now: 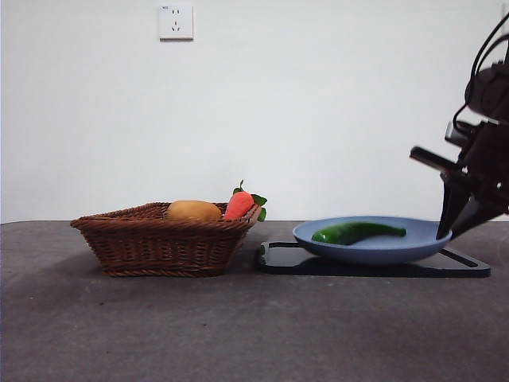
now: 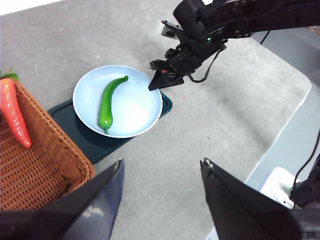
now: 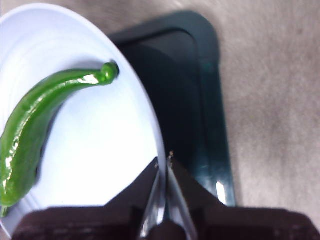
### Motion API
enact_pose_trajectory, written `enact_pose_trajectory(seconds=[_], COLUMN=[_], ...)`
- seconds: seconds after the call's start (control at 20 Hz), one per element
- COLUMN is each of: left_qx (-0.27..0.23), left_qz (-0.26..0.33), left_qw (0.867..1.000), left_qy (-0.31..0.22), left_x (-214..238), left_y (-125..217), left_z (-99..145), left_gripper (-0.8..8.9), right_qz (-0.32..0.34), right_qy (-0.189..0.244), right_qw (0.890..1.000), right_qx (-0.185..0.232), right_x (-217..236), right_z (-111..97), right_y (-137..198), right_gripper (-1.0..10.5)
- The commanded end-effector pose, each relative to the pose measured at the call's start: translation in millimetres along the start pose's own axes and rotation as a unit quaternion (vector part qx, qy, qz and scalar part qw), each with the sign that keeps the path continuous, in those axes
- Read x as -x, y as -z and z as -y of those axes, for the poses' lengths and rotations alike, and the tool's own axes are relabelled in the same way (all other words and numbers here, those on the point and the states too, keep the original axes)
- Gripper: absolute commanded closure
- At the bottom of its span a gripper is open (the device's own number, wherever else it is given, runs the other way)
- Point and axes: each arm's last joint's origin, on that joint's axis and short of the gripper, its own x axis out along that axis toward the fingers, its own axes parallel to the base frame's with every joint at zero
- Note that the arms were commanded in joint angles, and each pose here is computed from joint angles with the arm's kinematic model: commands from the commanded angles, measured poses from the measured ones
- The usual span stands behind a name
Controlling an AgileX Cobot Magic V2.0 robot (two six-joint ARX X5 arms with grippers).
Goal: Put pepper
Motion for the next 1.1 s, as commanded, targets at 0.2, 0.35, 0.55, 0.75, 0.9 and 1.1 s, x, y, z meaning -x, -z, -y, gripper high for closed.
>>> enact_pose_trajectory(seconds=[0.2,0.35,0.55,0.75,0.9,1.1], left_qx=[-0.009,-0.009,-0.009,-0.014,-0.024,-0.033], left_qz=[0.005,0.005,0.003,0.003,-0.001,-0.015], left_qw=[1.000,1.000,1.000,1.000,0.999,0.999], left_qy=[0.003,0.003,0.002,0.001,-0.027,-0.031], left_x=[1,1,1,1,1,1], left_y=[-4,-3,-3,-3,-2,1], left_z=[3,3,3,3,1,0], left_gripper=[5.42,5.42,5.42,5.42,5.42,5.42], right_qz=[-0.004,-0.006,0.008,0.051,0.065,0.064], right_qy=[-0.004,-0.005,-0.008,-0.021,-0.047,-0.071], right_qw=[1.000,1.000,1.000,0.997,0.991,0.979], right_qx=[-0.007,-0.004,0.012,0.054,0.110,0.181], right_x=[-11,-10,12,78,134,198], right_z=[3,2,-6,-33,-64,-96], right_y=[-5,-4,-4,5,32,89], right_gripper=[9.4,8.4,7.5,7.5,7.5,7.5])
